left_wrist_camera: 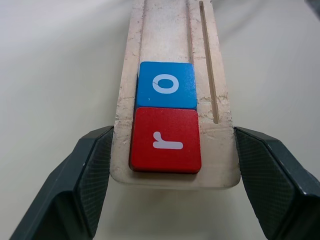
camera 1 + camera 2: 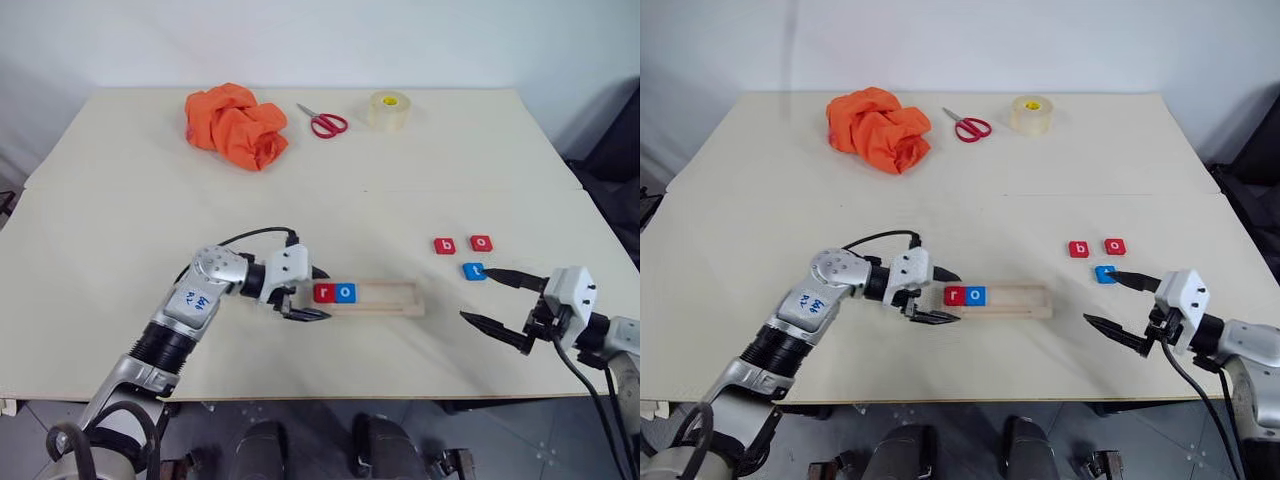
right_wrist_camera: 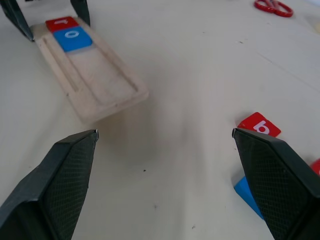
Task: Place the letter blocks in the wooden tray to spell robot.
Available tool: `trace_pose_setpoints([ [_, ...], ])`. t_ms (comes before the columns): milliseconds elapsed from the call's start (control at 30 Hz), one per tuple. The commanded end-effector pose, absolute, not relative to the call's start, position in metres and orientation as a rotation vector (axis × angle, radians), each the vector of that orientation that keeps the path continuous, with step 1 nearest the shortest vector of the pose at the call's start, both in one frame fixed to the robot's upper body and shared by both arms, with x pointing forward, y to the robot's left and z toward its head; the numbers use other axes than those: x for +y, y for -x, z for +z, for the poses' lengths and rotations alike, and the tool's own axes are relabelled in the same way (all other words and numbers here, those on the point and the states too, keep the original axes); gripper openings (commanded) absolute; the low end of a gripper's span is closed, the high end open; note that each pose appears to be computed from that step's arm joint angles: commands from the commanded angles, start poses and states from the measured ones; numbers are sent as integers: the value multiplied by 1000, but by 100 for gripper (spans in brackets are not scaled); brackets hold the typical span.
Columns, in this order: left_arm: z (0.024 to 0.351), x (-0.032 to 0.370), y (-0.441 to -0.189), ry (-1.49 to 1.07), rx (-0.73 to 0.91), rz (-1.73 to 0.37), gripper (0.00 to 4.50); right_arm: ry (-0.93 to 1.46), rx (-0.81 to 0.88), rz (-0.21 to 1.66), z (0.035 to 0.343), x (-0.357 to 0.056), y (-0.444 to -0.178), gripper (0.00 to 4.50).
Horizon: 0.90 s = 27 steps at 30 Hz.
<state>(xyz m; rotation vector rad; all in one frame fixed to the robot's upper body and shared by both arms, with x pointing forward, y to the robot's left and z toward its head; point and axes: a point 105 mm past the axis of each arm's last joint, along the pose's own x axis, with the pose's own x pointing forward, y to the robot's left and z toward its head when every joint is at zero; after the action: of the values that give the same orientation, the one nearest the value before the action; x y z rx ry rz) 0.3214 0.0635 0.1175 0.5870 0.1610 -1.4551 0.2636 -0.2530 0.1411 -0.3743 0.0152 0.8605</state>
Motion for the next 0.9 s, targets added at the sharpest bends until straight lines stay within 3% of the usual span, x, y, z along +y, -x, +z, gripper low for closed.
trace_pose_setpoints([
  [33,123,59,-321,-605,139,-1456,338,397,-28,829,157,-257,-260,450],
  [200,121,56,-323,-603,157,-1448,338,393,-31,815,158,-255,-259,450],
  [267,120,55,-322,-606,159,-1449,408,393,-32,813,158,-255,-260,450],
  [333,119,54,-322,-605,162,-1446,449,394,-34,813,158,-255,-261,450],
  [600,141,63,-316,-518,83,-1429,449,390,-51,807,166,-251,-271,450],
  [800,153,105,-299,-435,30,-1397,449,284,-20,602,169,-265,-292,450],
  [900,161,122,-286,-339,-88,-1427,449,230,15,559,167,-265,-291,450],
])
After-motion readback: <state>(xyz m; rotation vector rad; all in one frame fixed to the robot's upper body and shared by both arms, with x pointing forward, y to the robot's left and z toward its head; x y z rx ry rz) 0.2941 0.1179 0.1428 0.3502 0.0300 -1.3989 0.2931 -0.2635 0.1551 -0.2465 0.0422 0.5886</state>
